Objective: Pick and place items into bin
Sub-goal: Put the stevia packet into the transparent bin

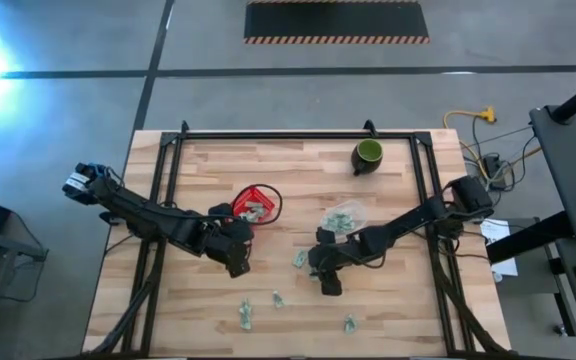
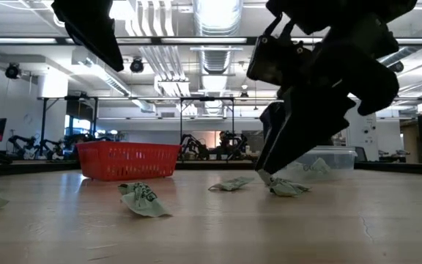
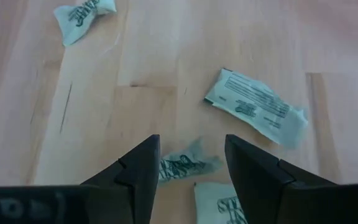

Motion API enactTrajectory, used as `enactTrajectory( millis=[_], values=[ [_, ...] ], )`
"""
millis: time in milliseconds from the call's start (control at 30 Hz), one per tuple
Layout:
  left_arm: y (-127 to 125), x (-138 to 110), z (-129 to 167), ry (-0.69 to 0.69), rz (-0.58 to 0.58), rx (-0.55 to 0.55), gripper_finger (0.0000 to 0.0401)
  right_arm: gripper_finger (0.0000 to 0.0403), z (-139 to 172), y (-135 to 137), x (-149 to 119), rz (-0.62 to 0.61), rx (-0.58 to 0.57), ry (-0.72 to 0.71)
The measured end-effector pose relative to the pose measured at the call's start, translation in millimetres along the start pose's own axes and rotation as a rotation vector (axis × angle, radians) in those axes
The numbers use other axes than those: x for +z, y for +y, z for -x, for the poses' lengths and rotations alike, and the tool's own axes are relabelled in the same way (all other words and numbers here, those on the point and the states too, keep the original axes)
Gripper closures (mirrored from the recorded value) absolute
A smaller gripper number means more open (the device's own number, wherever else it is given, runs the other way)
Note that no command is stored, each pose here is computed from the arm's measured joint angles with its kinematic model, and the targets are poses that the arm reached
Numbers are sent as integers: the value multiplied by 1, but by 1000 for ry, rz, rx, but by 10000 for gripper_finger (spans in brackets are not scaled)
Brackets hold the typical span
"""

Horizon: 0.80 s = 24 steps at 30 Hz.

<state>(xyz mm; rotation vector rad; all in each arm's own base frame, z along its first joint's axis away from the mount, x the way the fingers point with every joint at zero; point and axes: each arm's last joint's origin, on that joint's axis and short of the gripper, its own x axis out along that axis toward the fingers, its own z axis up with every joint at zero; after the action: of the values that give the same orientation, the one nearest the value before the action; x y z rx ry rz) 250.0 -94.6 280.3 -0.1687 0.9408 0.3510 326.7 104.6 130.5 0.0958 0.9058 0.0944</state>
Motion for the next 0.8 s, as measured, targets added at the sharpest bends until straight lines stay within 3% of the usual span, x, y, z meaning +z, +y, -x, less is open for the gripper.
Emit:
enactTrajectory(
  millis=[433,800],
  values=[
    [-1,-2,0,3,-7,-1,287,240,-5,0,-4,-39,-10,51],
    [-1,-2,0,3,-8,0,287,287,-5,0,-5,-47,11,70]
  ],
)
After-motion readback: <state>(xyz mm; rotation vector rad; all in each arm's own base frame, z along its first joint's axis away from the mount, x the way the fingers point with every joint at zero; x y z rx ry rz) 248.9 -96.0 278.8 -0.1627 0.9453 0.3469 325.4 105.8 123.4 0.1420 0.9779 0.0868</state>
